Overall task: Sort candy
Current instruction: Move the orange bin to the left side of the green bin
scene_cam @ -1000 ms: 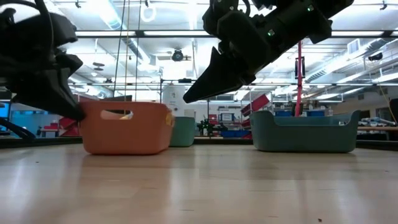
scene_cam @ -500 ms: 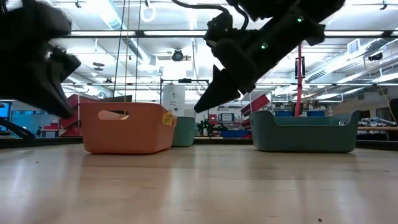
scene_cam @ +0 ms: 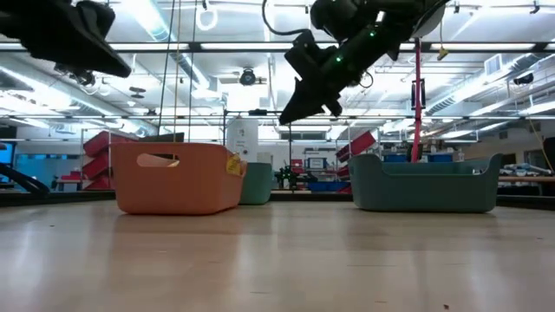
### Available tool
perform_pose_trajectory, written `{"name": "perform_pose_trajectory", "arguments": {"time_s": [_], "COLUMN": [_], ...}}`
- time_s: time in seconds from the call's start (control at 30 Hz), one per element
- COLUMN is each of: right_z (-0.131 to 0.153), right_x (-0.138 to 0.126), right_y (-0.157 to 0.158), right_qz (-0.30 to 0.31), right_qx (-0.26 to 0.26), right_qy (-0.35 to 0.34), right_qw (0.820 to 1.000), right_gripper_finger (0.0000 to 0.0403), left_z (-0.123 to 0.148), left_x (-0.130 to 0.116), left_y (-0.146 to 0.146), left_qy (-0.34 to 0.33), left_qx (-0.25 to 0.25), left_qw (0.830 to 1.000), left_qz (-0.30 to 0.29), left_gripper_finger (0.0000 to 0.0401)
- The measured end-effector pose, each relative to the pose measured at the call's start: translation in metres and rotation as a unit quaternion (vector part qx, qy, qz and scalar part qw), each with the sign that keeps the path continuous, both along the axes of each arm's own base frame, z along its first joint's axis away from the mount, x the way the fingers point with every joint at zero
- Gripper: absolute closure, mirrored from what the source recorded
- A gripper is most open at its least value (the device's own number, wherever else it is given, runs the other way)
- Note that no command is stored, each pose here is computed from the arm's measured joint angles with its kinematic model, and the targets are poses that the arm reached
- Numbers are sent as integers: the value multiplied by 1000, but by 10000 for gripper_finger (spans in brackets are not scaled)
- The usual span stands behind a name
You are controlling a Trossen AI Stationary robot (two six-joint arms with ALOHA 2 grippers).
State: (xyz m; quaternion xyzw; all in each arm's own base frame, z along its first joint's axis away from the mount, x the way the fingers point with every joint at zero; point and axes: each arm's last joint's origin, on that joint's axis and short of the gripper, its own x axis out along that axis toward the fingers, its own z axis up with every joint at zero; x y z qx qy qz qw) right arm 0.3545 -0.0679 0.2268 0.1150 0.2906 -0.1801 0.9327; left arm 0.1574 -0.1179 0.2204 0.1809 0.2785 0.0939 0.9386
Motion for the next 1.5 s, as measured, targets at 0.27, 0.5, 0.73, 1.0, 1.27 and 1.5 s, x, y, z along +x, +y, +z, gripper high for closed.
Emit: {"name": "perform_pose_trajectory", "arguments": {"time_s": [0.27,0.5,0.73,1.0,1.27,1.5], "right_z": [12,11,5,-6,-35,-72], "right_x": [-5,-12,-12,-4,-1,22], "right_y": [-39,-60,-52,-7,42,49], "right_qz": [-20,-35,-12,90,77,66], "right_qx": [-32,-21,-12,-27,-30,-45], "right_qy": [-2,1,10,29,17,-6], "right_qw": [999,999,1000,995,996,997], "right_gripper_finger": [403,403,403,403,403,403], "left_z": [8,17,24,17,-3,-15], "left_x": [-10,-11,-5,13,16,22], "left_y": [29,55,69,50,52,51], "left_qy": [4,6,-7,81,142,166], "left_qx": [90,77,-12,-141,-121,-105], "left_qw": [993,990,992,979,982,981], "left_qz": [70,121,126,-121,-22,8], "left_gripper_finger": [401,401,401,401,401,401]}}
